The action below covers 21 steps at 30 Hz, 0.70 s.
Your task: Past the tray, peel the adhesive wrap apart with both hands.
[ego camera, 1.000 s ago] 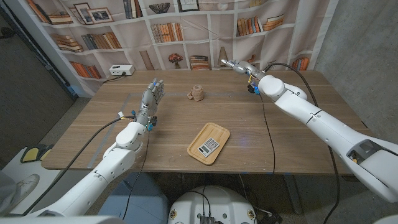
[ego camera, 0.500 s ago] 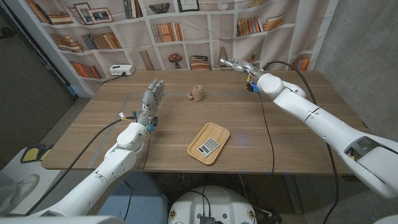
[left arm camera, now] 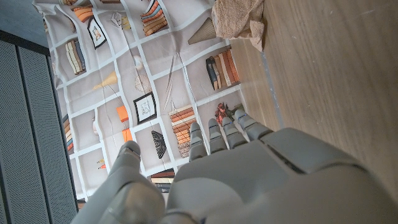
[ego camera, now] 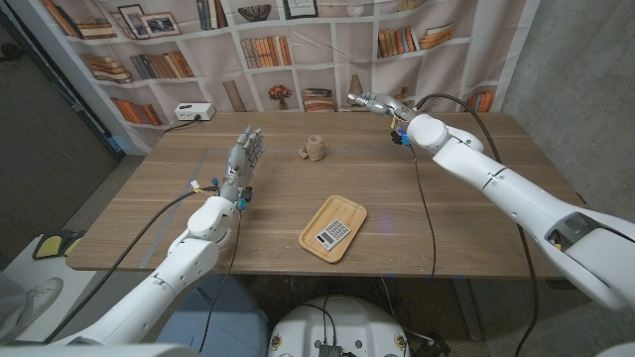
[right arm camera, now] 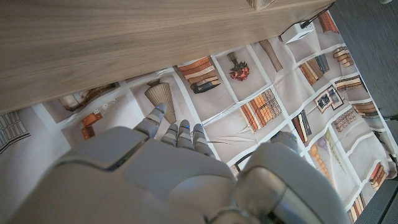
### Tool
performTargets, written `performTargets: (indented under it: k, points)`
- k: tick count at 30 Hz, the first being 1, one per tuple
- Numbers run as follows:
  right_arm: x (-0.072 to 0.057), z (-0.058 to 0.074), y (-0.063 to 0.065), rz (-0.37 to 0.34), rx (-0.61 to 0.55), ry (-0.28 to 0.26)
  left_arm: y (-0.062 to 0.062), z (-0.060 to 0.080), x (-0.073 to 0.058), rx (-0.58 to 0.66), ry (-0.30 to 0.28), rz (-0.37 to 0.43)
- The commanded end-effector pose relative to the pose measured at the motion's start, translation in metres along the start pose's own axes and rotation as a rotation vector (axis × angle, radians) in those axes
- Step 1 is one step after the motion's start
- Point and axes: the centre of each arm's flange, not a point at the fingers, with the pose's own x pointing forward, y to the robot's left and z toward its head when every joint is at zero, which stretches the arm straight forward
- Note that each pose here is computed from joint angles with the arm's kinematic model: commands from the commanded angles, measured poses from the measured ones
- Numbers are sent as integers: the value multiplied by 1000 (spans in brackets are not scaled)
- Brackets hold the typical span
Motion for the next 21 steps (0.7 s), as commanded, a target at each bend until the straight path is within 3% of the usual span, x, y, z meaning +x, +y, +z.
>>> performTargets:
  k: [1, 21]
  points:
    - [6, 7, -1, 4, -32, 7, 0, -1, -1, -1, -1, 2]
    - [12, 18, -8, 46, -83, 9, -9, 6, 0, 15, -35, -6]
